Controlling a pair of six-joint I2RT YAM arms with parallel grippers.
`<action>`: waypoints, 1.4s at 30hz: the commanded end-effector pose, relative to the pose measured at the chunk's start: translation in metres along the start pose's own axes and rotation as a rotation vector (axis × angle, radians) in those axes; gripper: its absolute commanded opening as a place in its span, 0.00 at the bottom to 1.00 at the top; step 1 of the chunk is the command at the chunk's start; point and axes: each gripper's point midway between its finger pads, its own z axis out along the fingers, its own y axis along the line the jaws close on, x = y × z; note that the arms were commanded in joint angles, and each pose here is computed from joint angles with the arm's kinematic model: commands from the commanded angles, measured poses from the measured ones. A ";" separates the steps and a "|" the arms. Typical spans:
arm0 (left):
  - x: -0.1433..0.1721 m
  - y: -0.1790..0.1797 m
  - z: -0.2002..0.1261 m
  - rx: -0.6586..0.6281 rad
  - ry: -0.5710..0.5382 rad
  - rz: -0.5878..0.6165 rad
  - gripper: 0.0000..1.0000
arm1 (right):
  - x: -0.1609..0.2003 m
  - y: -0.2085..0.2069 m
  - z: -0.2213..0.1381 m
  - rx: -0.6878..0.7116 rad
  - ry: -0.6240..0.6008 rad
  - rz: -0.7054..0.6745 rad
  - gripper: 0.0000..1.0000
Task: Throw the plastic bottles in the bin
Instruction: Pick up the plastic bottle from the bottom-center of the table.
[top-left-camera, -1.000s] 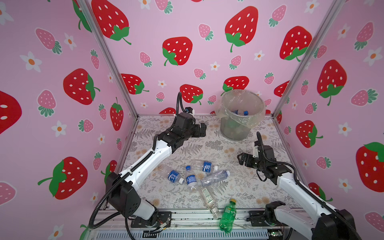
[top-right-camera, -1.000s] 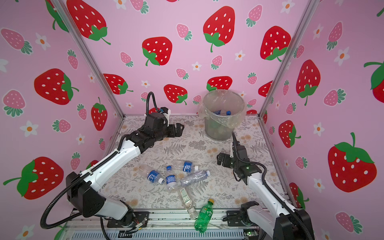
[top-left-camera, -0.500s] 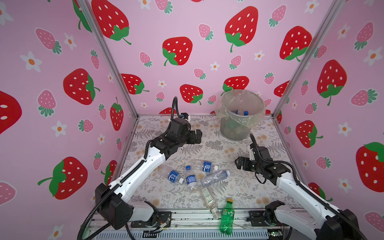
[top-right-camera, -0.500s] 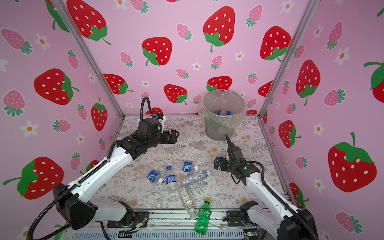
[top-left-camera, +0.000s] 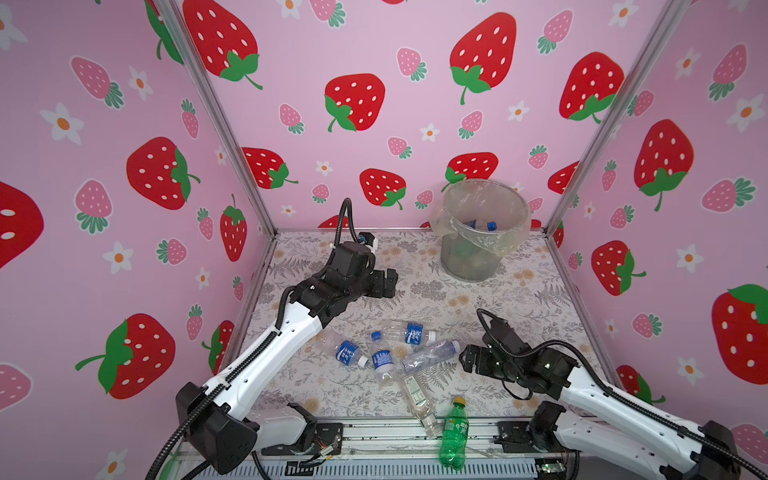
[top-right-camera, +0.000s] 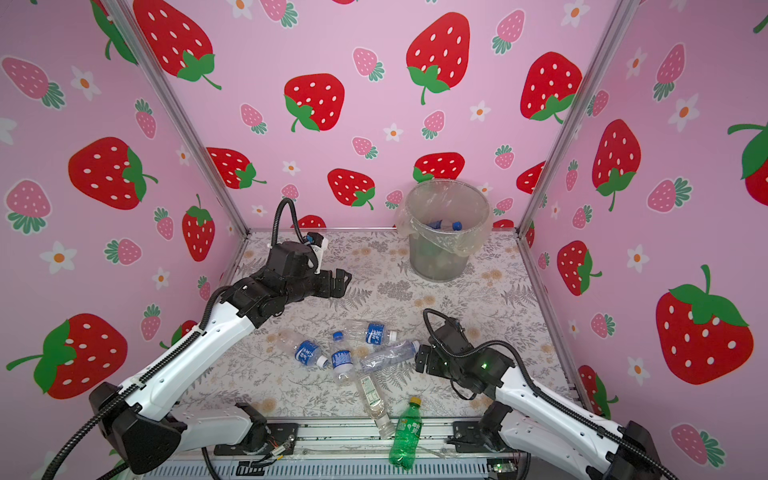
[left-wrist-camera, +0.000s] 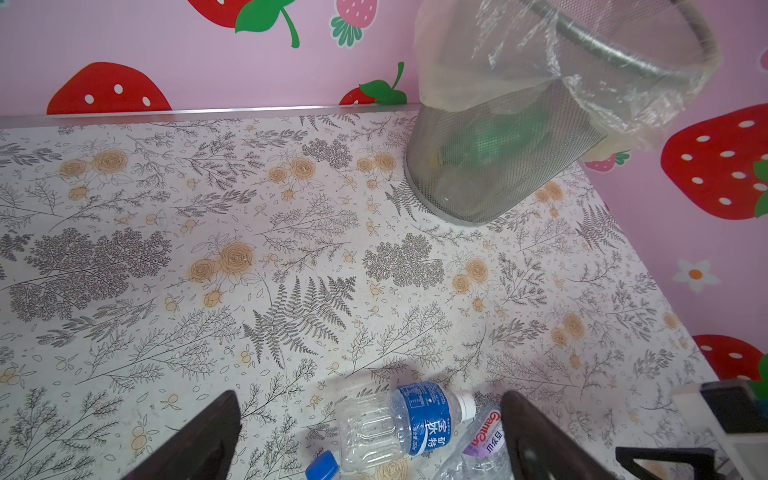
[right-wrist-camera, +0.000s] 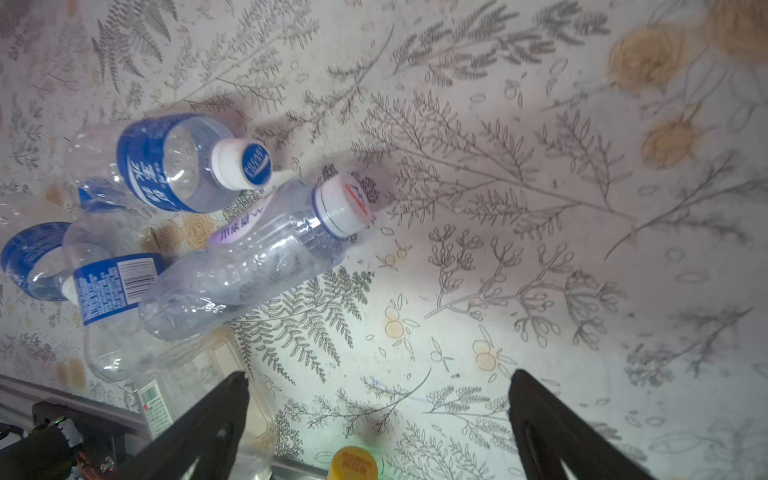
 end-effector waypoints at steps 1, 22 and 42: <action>0.009 0.006 -0.003 -0.018 0.021 0.028 0.99 | 0.017 -0.006 0.003 0.097 0.006 0.104 0.99; 0.014 0.009 -0.006 -0.008 0.027 0.012 0.99 | 0.093 0.010 0.017 0.090 0.137 0.149 0.88; 0.016 0.011 -0.008 -0.017 0.027 0.012 0.99 | 0.099 0.012 0.032 0.091 0.140 0.149 0.66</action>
